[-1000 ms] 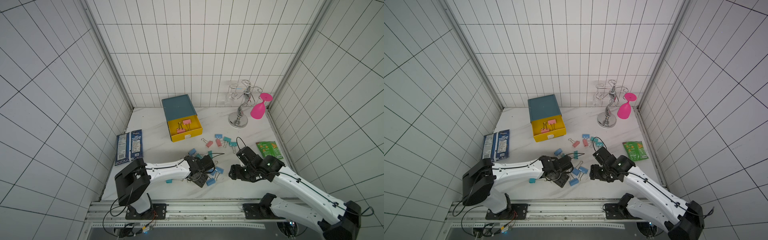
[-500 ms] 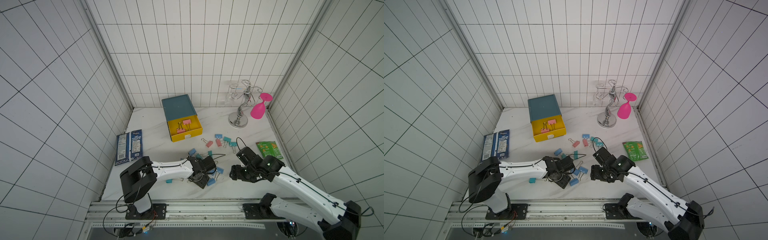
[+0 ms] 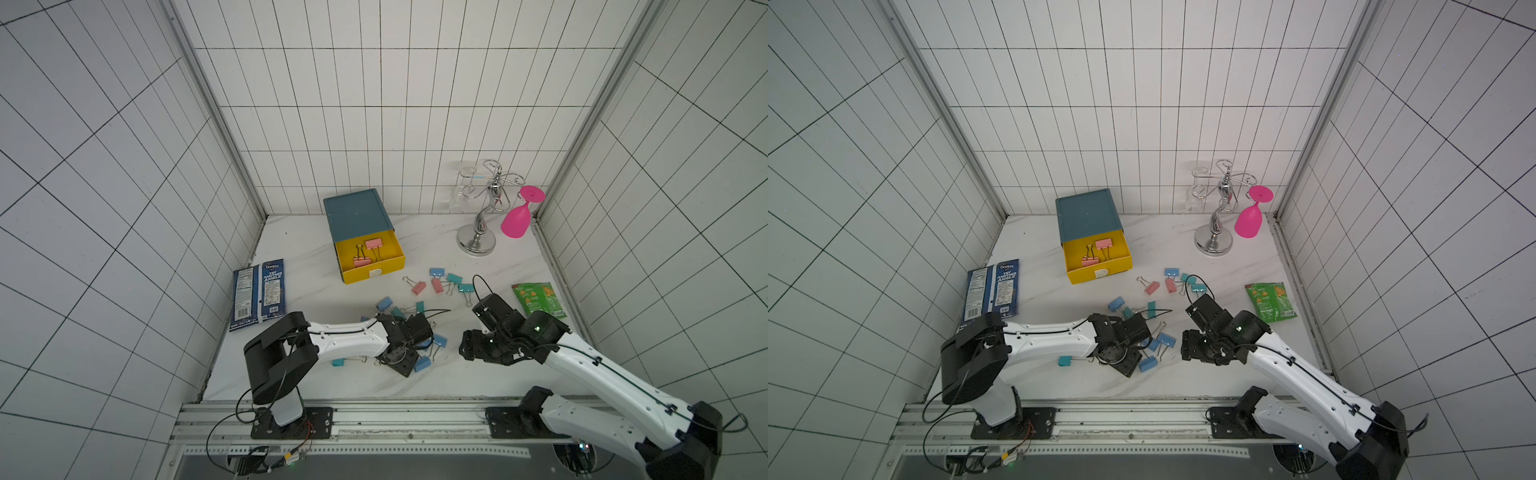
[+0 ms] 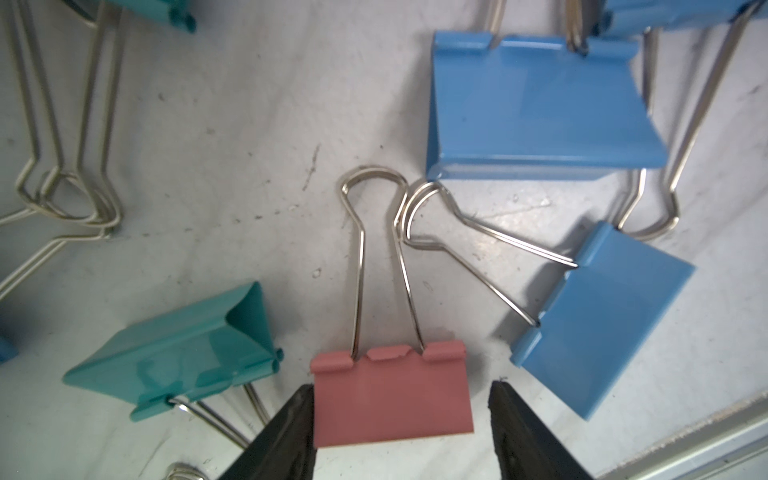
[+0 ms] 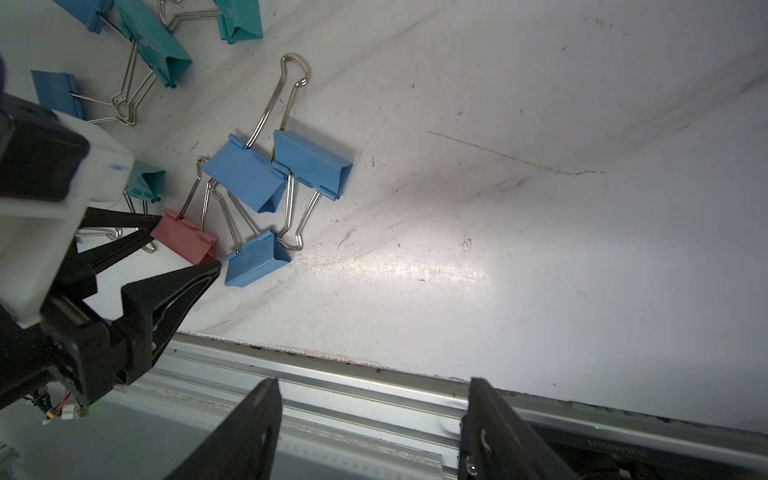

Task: Put the binder clips in the drawer according to color
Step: Pick up the binder clip at the center of the board.

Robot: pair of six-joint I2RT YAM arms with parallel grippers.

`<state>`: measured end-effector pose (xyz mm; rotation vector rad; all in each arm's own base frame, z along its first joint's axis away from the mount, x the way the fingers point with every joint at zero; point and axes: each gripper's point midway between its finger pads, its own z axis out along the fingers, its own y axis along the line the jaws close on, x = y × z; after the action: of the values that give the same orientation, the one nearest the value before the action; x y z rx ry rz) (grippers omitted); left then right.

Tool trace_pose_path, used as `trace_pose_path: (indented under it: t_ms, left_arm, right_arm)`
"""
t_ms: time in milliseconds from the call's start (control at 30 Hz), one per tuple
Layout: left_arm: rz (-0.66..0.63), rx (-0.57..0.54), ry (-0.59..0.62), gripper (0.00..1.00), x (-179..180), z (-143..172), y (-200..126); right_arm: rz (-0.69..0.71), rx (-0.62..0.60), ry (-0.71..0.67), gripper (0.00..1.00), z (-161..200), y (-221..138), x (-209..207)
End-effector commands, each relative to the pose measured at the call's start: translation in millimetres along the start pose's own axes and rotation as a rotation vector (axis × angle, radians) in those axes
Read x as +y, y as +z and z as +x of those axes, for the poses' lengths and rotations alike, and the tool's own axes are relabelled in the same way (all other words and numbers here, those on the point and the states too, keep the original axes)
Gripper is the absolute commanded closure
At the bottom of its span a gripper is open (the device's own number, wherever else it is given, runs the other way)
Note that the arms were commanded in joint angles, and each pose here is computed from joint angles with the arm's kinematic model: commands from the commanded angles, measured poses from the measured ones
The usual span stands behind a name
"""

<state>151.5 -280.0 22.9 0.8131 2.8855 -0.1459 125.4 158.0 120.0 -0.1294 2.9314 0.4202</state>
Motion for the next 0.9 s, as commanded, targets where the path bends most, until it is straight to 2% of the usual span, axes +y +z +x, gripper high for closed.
trace_pose_path:
  t_ms: [0, 133, 233, 567, 700, 867]
  left_arm:
    - [-0.016, -0.022, -0.016, 0.39, 1, -3, 2]
    - [0.001, -0.04, -0.027, 0.56, -1, -7, -10]
    - [0.014, -0.063, -0.04, 0.61, -1, -7, -28]
    - [0.048, -0.159, -0.05, 0.63, 11, -1, -95]
    - [0.116, -0.241, -0.045, 0.63, 2, -13, -132]
    - [0.131, -0.369, -0.036, 0.62, 1, -39, -181]
  right_arm:
    - [0.024, -0.004, -0.006, 0.27, 1, -4, -4]
    - [0.028, -0.007, -0.009, 0.27, 1, -5, -5]
    - [0.03, -0.016, -0.01, 0.27, 0, -7, -6]
    - [0.01, -0.05, -0.015, 0.27, -16, -16, 4]
    - [-0.035, -0.101, 0.0, 0.27, -46, -31, 16]
    - [-0.16, -0.144, 0.034, 0.28, -89, -52, 39]
